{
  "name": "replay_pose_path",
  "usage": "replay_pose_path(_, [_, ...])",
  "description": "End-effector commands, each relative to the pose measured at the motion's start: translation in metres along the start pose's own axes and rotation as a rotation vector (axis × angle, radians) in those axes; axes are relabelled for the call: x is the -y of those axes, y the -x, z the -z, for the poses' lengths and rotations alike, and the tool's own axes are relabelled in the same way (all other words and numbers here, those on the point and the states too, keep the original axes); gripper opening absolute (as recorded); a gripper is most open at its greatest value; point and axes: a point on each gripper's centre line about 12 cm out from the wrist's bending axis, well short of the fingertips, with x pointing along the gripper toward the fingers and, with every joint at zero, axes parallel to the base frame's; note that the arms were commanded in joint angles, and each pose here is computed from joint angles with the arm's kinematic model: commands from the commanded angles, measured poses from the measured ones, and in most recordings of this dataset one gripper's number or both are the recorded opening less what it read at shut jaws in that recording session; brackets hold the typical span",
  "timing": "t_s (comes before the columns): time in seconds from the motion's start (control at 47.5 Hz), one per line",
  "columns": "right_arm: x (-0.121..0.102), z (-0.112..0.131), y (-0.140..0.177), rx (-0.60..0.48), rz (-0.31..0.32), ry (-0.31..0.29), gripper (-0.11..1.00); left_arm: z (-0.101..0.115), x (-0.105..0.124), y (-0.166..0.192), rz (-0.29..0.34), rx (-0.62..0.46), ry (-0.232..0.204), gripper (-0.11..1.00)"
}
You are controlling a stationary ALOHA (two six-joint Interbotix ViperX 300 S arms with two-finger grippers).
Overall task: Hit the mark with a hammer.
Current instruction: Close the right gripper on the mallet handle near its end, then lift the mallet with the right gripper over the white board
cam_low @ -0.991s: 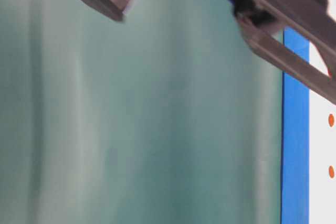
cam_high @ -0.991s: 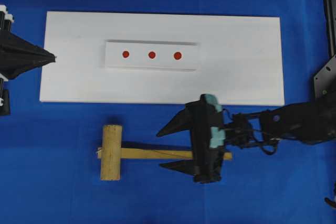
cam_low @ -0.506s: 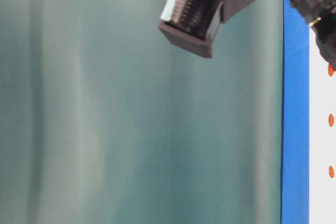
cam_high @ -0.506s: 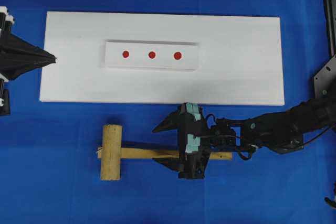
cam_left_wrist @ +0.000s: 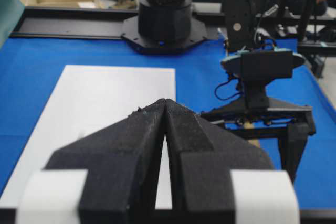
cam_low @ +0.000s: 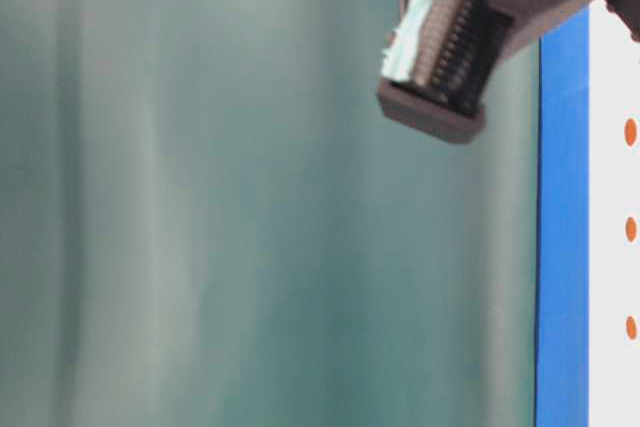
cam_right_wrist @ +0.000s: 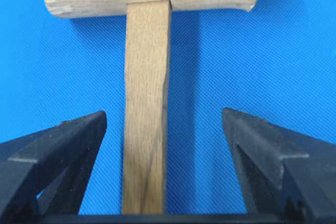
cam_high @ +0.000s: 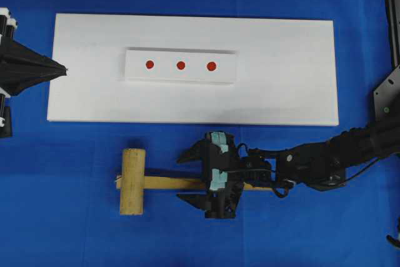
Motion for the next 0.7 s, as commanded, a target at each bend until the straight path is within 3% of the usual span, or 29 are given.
replay_pose_path(0.0, [-0.01, -0.012, -0.002, 0.032, -0.022, -0.005, 0.79, -0.003, 0.0, -0.001, 0.001, 0.008, 0.003, 0.0])
replay_pose_path(0.084, [-0.013, -0.013, -0.005, 0.021, -0.028, -0.002, 0.66, -0.003, 0.0, -0.001, 0.001, 0.008, 0.003, 0.0])
replay_pose_path(0.211, [-0.013, -0.009, -0.004, 0.002, -0.029, 0.001, 0.3, -0.003, 0.0, -0.001, 0.001, 0.008, 0.003, 0.0])
replay_pose_path(0.295, [-0.014, -0.01, -0.004, 0.003, -0.033, 0.005, 0.12, -0.002, 0.0, -0.001, 0.001, 0.006, 0.003, 0.0])
replay_pose_path(0.421, [-0.017, -0.015, -0.002, 0.015, -0.041, 0.004, 0.1, -0.002, 0.0, -0.001, 0.001, 0.006, 0.003, 0.0])
replay_pose_path(0.674, [-0.026, -0.05, 0.029, 0.095, -0.083, -0.018, 0.1, -0.002, 0.0, -0.001, 0.001, 0.001, 0.003, 0.0])
